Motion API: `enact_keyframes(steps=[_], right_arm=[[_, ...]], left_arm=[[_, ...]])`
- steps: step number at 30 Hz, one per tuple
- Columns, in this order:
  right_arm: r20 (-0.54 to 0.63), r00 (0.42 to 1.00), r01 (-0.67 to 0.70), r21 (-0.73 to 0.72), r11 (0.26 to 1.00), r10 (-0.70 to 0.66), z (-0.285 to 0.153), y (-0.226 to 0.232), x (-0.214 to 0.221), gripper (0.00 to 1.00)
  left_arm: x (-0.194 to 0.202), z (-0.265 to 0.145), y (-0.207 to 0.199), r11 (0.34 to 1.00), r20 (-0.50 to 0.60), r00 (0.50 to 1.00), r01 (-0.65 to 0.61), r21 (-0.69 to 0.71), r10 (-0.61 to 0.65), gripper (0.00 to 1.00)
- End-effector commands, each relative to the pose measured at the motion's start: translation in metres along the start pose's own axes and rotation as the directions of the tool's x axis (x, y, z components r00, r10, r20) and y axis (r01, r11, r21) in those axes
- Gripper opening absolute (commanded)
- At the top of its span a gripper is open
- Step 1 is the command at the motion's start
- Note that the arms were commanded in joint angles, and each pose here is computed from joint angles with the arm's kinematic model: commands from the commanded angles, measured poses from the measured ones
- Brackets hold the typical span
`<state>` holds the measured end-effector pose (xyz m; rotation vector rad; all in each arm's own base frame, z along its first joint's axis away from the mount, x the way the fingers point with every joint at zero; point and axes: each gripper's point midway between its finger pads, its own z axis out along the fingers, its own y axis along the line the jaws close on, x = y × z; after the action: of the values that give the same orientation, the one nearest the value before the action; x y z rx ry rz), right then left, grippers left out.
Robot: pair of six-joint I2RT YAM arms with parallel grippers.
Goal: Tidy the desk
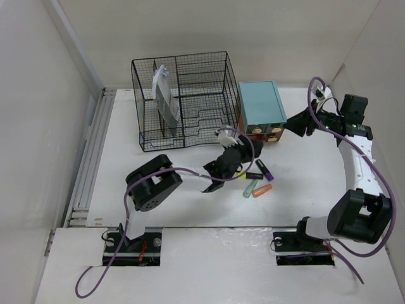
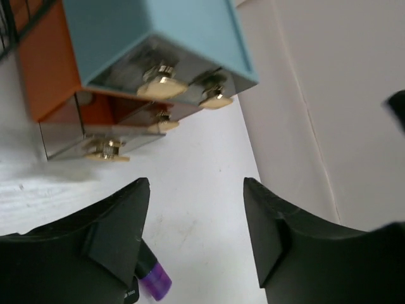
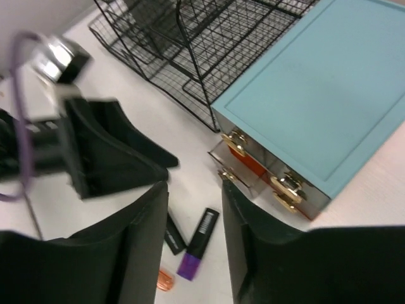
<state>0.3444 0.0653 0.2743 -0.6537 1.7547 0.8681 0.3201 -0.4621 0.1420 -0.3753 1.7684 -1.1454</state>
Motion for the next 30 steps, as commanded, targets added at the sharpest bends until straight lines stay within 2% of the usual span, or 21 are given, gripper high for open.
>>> enact_keyframes(steps=[1, 2, 3, 4, 6, 7, 10, 12, 15, 17, 18, 20, 22, 24, 26, 28, 29, 30], right_arm=[[-0.059, 0.975, 0.216, 0.034, 0.976, -0.214, -0.012, -0.001, -0.007, 0.46], [-0.091, 0.975, 0.208, 0.027, 0.978, -0.204, -0.015, 0.002, 0.001, 0.51], [-0.109, 0.967, 0.232, 0.010, 0.973, -0.229, -0.015, 0.002, 0.006, 0.53], [-0.120, 0.943, 0.311, -0.010, 0.950, -0.310, -0.015, -0.001, 0.008, 0.55], [-0.139, 0.932, 0.331, -0.039, 0.943, -0.334, -0.017, 0.004, 0.017, 0.57], [-0.140, 0.917, 0.370, -0.048, 0.928, -0.373, -0.017, 0.003, 0.018, 0.57], [-0.138, 0.906, 0.397, -0.052, 0.917, -0.400, -0.018, 0.005, 0.019, 0.59], [-0.153, 0.882, 0.446, -0.041, 0.894, -0.446, -0.022, 0.005, 0.018, 0.59], [-0.181, 0.843, 0.504, -0.066, 0.861, -0.507, -0.015, 0.014, 0.027, 0.59], [-0.212, 0.792, 0.570, -0.080, 0.818, -0.573, -0.006, 0.016, 0.030, 0.57], [-0.226, 0.770, 0.595, -0.088, 0.799, -0.597, -0.004, 0.020, 0.035, 0.57], [-0.249, 0.722, 0.645, -0.098, 0.758, -0.646, 0.005, 0.023, 0.037, 0.57], [-0.244, 0.711, 0.655, -0.109, 0.748, -0.659, 0.008, 0.029, 0.041, 0.56], [-0.227, 0.708, 0.662, -0.119, 0.740, -0.669, 0.011, 0.033, 0.039, 0.56], [-0.230, 0.706, 0.661, -0.126, 0.740, -0.670, 0.011, 0.034, 0.040, 0.56], [-0.241, 0.708, 0.655, -0.126, 0.745, -0.664, 0.010, 0.033, 0.043, 0.56], [-0.238, 0.704, 0.662, -0.122, 0.740, -0.669, 0.009, 0.035, 0.041, 0.56], [-0.247, 0.702, 0.663, -0.118, 0.739, -0.668, 0.008, 0.033, 0.041, 0.56]], left_arm=[[-0.039, -0.011, -0.021, 0.991, 0.026, 0.992, -0.128, 0.034, 0.127, 0.59], [-0.040, -0.014, -0.018, 0.987, 0.018, 0.987, -0.160, 0.023, 0.159, 0.62], [-0.043, -0.017, -0.016, 0.975, 0.012, 0.975, -0.220, 0.014, 0.220, 0.64], [-0.044, -0.022, -0.016, 0.964, -0.010, 0.964, -0.265, 0.007, 0.265, 0.66], [-0.048, -0.026, -0.015, 0.945, -0.022, 0.944, -0.328, -0.003, 0.328, 0.69], [-0.046, -0.029, -0.005, 0.915, -0.051, 0.914, -0.404, -0.022, 0.402, 0.70], [-0.054, -0.031, 0.012, 0.847, -0.079, 0.852, -0.523, -0.097, 0.517, 0.70], [-0.050, -0.034, 0.027, 0.749, -0.133, 0.765, -0.644, -0.156, 0.630, 0.68], [-0.049, -0.036, 0.043, 0.647, -0.203, 0.680, -0.733, -0.209, 0.705, 0.63], [-0.050, -0.039, 0.051, 0.604, -0.234, 0.641, -0.767, -0.216, 0.731, 0.63], [-0.050, -0.043, 0.046, 0.612, -0.225, 0.639, -0.769, -0.186, 0.735, 0.63], [-0.049, -0.047, 0.043, 0.590, -0.224, 0.603, -0.797, -0.130, 0.766, 0.63], [-0.046, -0.049, 0.036, 0.583, -0.213, 0.583, -0.809, -0.073, 0.784, 0.61], [-0.047, -0.047, 0.033, 0.537, -0.218, 0.528, -0.843, -0.019, 0.821, 0.61], [-0.041, -0.045, 0.021, 0.521, -0.212, 0.496, -0.849, 0.083, 0.842, 0.59], [-0.046, -0.042, 0.014, 0.493, -0.203, 0.462, -0.858, 0.147, 0.864, 0.53], [-0.037, -0.041, 0.009, 0.494, -0.212, 0.449, -0.827, 0.268, 0.868, 0.50], [-0.039, -0.042, 0.003, 0.501, -0.211, 0.455, -0.809, 0.309, 0.865, 0.46]])
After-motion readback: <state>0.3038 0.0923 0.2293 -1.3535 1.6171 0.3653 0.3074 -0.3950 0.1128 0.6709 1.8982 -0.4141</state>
